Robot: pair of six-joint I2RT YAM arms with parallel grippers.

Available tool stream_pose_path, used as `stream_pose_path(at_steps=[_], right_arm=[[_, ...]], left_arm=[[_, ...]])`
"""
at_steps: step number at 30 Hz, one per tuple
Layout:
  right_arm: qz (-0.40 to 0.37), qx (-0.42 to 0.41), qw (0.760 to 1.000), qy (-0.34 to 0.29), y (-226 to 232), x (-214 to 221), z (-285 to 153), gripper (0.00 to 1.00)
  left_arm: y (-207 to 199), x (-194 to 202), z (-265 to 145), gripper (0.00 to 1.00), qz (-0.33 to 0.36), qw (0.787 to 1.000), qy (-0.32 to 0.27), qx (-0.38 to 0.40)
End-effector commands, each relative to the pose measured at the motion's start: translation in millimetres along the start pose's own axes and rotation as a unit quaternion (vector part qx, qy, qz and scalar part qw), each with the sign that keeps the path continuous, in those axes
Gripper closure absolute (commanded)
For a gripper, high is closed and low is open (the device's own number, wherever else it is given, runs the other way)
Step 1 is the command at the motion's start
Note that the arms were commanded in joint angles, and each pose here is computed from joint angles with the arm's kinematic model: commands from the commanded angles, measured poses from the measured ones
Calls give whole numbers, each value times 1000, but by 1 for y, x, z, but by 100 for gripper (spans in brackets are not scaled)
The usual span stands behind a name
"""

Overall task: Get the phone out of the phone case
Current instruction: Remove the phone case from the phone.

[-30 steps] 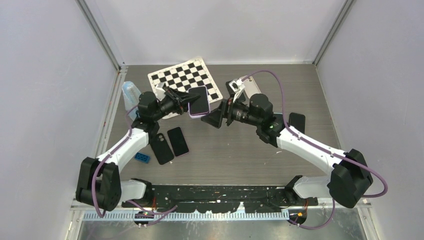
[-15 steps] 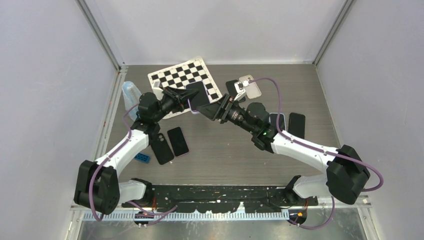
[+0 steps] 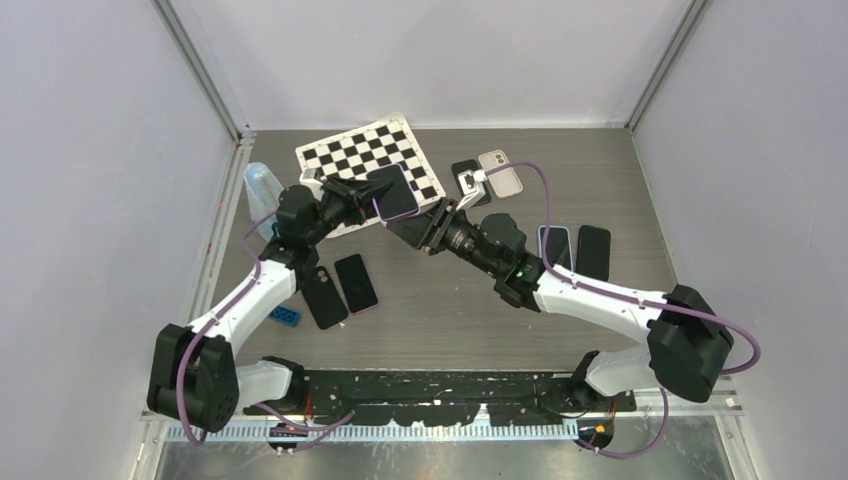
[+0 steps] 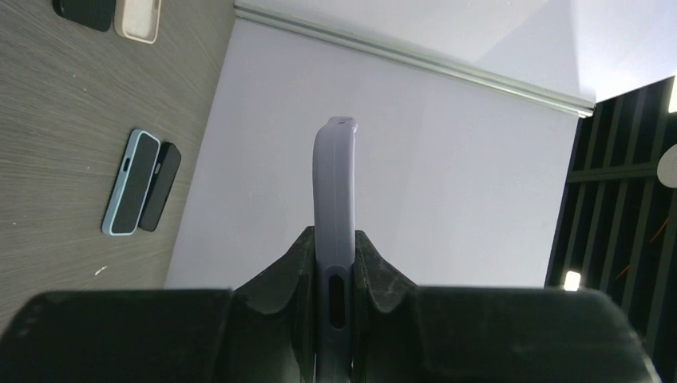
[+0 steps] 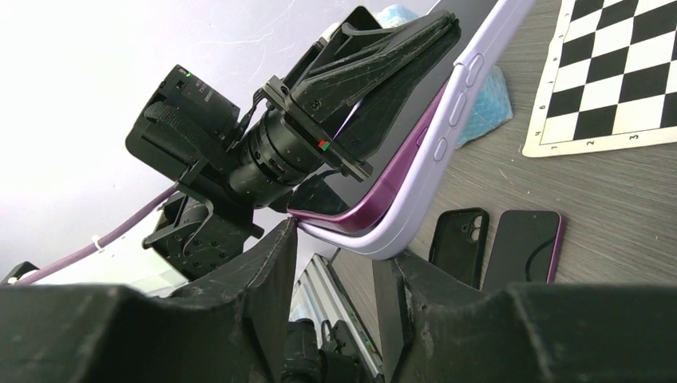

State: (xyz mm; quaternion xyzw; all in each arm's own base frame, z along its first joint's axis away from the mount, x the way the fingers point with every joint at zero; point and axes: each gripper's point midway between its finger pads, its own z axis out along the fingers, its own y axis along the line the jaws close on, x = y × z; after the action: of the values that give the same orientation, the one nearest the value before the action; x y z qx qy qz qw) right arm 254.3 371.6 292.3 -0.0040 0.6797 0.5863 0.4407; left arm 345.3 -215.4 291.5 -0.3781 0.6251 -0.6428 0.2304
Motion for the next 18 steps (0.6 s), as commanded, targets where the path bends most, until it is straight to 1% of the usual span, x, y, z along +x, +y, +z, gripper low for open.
stream_pose_path(at_steps=[1, 4, 7, 11, 15, 18], right_arm=[[-17, 26, 999, -12, -12, -4, 12, 57], [-12, 47, 999, -20, -22, -4, 16, 58], [-7, 68, 998, -14, -34, 1, 18, 60], [1, 99, 995, -4, -51, 10, 20, 66], [-7, 134, 991, 11, -76, 23, 17, 74], [-4, 154, 988, 20, -91, 31, 13, 76]], left_arm=[[-54, 16, -16, 100, 5, 997, 14, 76], [-59, 19, -21, 100, 7, 996, 16, 83], [-64, 21, -24, 100, 9, 996, 17, 89], [-69, 22, -26, 100, 12, 995, 17, 96], [-69, 19, -27, 100, 5, 995, 9, 100], [-71, 19, -27, 100, 6, 994, 9, 107]])
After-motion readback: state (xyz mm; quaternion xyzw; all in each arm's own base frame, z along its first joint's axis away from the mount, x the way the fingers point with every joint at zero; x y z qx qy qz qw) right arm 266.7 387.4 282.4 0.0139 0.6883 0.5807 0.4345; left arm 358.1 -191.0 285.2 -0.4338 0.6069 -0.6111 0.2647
